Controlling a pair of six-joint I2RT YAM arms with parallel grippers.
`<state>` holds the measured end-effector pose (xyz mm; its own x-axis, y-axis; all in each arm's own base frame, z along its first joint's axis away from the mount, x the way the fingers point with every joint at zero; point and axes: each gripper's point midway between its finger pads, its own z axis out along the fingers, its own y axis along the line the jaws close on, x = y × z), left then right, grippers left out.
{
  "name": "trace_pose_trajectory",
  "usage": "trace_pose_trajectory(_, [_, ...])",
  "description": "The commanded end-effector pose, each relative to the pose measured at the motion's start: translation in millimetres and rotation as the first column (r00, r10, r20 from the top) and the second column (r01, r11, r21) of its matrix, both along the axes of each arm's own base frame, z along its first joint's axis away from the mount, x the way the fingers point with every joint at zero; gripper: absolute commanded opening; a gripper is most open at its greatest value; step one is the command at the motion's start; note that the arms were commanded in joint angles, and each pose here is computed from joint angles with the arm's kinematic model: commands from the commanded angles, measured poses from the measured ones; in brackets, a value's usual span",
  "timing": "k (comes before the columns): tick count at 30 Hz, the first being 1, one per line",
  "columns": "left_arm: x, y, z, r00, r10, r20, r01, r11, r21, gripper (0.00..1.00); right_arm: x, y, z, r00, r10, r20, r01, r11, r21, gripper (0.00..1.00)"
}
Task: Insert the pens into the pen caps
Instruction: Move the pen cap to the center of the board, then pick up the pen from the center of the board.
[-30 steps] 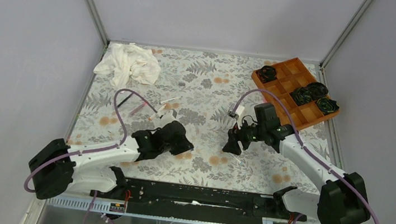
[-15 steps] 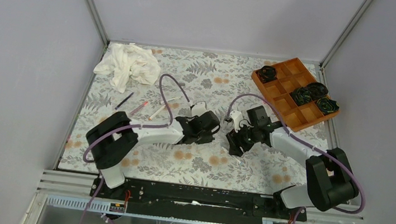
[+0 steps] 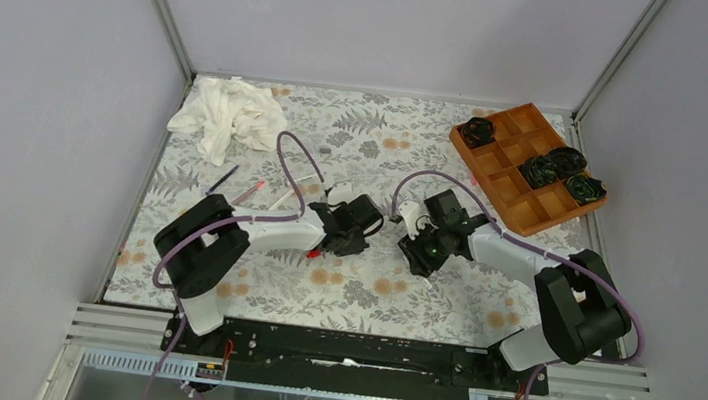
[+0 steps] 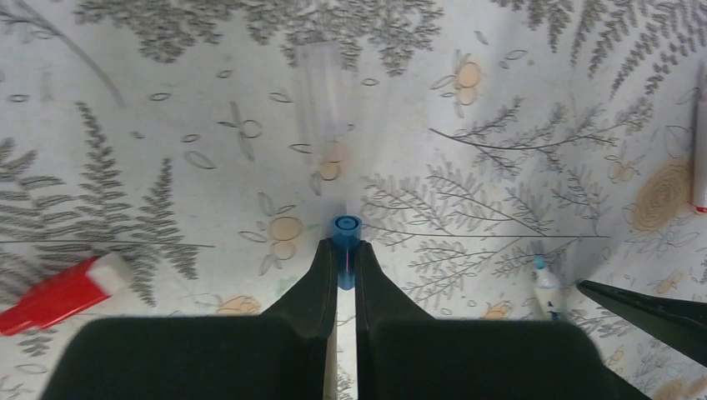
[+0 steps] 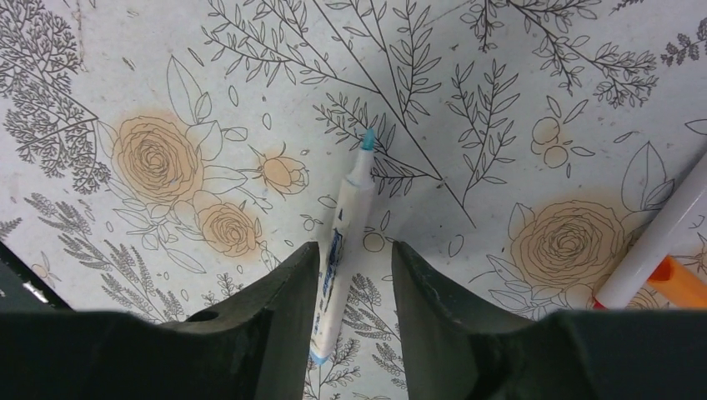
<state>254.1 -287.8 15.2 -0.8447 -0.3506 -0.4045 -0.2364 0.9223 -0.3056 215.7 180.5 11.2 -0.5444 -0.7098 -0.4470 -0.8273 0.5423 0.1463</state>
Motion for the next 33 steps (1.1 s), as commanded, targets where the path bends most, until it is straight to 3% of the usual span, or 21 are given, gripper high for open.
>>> trace_pose_trajectory(1, [-6.6,26.7,0.5,0.999,0.036,-0.019,-0.036,0.999,0.031,0.08,-4.2,-9.2,-10.2,1.0,0.031,0.006,-0.03,0.994,-0.104,0.45])
trace_pose_trajectory(5, [-2.5,30.4,17.1,0.998,0.061,0.019,-0.06,0.998,-0.011,0.21,-6.6,-11.7,-15.7,0.999,0.052,0.011,-0.049,0.987,-0.152,0.45])
trace_pose_trajectory(9, [-1.6,29.5,25.5,0.998,0.054,0.035,-0.053,0.998,-0.034,0.28,-11.0,-11.4,-18.2,0.998,0.064,-0.007,-0.064,0.983,-0.171,0.36])
trace_pose_trajectory(14, [-2.6,29.7,26.2,0.998,0.051,0.028,-0.05,0.998,-0.049,0.29,-21.6,-9.1,-26.8,0.994,0.093,-0.055,-0.102,0.974,-0.2,0.21])
trace_pose_trajectory(17, [-4.0,33.7,25.6,0.998,0.058,0.023,-0.057,0.997,-0.049,0.32,-23.1,-3.1,-24.6,0.993,0.078,-0.088,-0.094,0.978,-0.188,0.06])
trace_pose_trajectory(20, [-6.7,36.9,32.7,0.998,0.062,0.033,-0.06,0.996,-0.066,0.33,-17.6,8.5,-7.8,0.996,0.062,-0.065,-0.069,0.991,-0.111,0.0])
trace_pose_trajectory(25, [-13.1,24.0,73.4,0.988,-0.048,0.148,0.078,0.975,-0.207,0.37,-6.2,21.9,43.7,0.996,-0.011,-0.09,0.027,0.983,0.182,0.0])
trace_pose_trajectory(27, [-19.9,11.3,98.5,0.958,-0.113,0.263,0.198,0.925,-0.324,0.48,-4.7,24.4,64.9,0.994,-0.02,-0.107,0.052,0.953,0.299,0.0])
trace_pose_trajectory(30, [-39.4,-4.6,140.4,0.86,-0.14,0.49,0.409,0.764,-0.499,0.67,-7.3,31.1,96.3,0.992,0.001,-0.129,0.058,0.889,0.455,0.0])
trace_pose_trajectory(33, [-58.1,-11.2,177.2,0.767,-0.103,0.633,0.554,0.605,-0.572,0.75,-8.0,32.6,123.6,0.989,0.017,-0.145,0.07,0.815,0.576,0.0])
